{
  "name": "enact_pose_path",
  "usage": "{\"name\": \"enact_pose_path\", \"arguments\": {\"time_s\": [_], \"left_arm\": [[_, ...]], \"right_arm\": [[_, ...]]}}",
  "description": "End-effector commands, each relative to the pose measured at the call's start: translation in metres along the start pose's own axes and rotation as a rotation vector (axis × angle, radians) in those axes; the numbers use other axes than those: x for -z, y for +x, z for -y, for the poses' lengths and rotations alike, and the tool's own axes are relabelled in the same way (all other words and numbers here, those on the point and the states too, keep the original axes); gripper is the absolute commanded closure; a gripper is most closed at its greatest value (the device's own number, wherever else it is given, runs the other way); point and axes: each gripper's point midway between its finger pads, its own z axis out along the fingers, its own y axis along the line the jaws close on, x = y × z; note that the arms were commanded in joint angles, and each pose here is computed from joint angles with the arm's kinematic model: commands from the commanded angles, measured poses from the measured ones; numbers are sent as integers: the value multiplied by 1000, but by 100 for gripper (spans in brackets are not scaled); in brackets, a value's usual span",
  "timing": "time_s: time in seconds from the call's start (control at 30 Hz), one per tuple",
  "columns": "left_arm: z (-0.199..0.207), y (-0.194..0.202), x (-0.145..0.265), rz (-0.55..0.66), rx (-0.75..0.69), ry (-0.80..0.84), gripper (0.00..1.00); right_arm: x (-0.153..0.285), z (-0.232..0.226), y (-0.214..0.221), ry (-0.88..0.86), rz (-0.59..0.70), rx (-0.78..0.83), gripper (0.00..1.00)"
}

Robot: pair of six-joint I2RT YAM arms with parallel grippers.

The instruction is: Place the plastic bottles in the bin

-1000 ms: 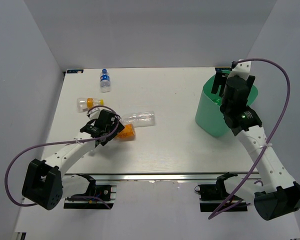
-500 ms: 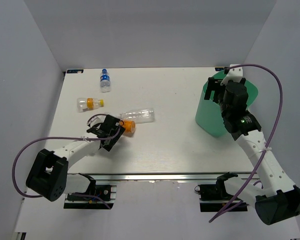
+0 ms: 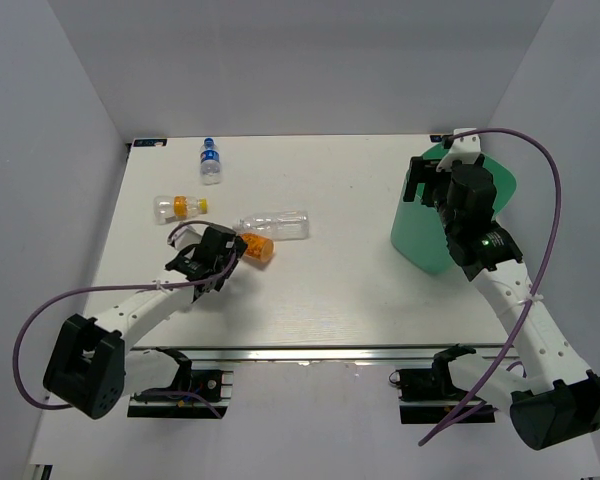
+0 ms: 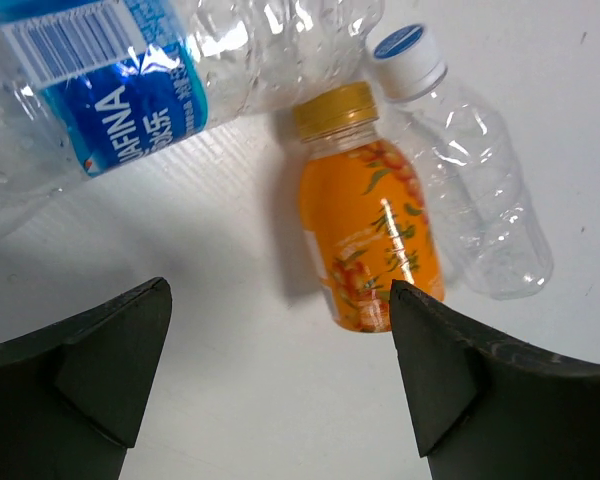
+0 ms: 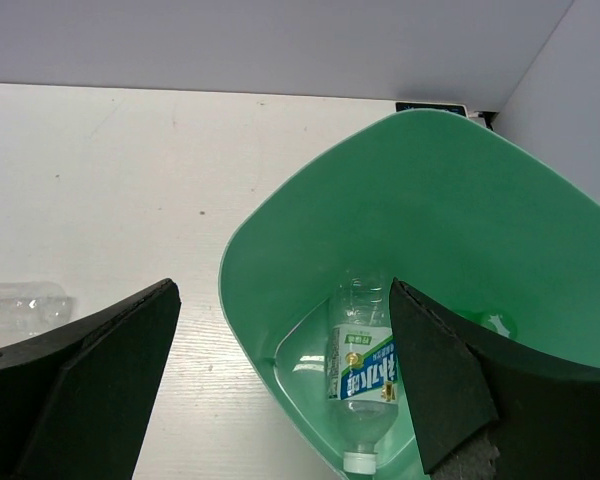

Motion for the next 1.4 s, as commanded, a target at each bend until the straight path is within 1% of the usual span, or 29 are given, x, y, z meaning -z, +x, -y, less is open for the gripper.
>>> {"name": "enact_pose_path", "arguments": {"time_s": [0.0,0.07,0.1,0.23,0.33,0.47,0.6,0.63,0.7,0.73,0.8,0.83,0.9,0.97,1.03,1.07,1.1,1.13,1.17,1.23,1.27,1.33,1.37], "left_arm": [[20,-18,5,74,0,45,2],[28,-18,1,75,-18,65,2],[33,-14,0,55,-35,76,2],[41,-3,-17,22,-89,54,2],[51,-1,-26,24,-102,74,2],[49,4,-39,22,-108,54,2],[37,5,-45,39,-110,16,3],[31,3,-46,51,-117,1,9],[28,2,-46,59,-118,-4,15],[27,2,-46,60,-122,-6,26],[24,2,-44,58,-127,-3,36],[24,2,-43,58,-128,2,43],[22,1,-41,59,-133,2,49],[20,2,-38,48,-144,1,58],[22,3,-32,34,-159,19,63],[23,4,-29,24,-174,29,70],[24,5,-25,7,-183,44,74],[38,3,-16,6,-185,111,76],[45,5,-10,-5,-244,159,78],[68,8,7,-34,-298,279,80],[78,6,20,-25,-345,330,80],[89,2,33,-13,-380,378,80],[94,-3,41,3,-399,405,80]], "right_arm": [[2,-2,-10,-19,40,-2,11],[3,-3,-10,-22,37,-15,11],[3,-5,-7,-33,31,-18,11],[6,-12,1,-67,16,-46,11],[8,-15,9,-87,6,-62,11],[7,-27,18,-145,-18,-78,11],[10,-42,26,-228,-47,-84,11],[12,-45,29,-244,-57,-86,11],[17,-56,39,-295,-83,-94,11],[18,-59,43,-311,-94,-95,11],[24,-66,51,-347,-107,-107,11],[29,-72,51,-386,-107,-112,11],[35,-82,60,-443,-127,-119,11],[41,-89,63,-485,-131,-124,11],[46,-95,69,-520,-143,-136,11],[52,-104,71,-584,-151,-141,11],[56,-111,76,-630,-154,-143,11],[60,-119,77,-679,-155,-145,11],[71,-132,77,-773,-163,-147,11],[80,-143,76,-848,-159,-142,11],[83,-145,74,-863,-151,-137,10],[83,-142,66,-843,-127,-126,11],[78,-135,62,-791,-110,-112,11]]}}
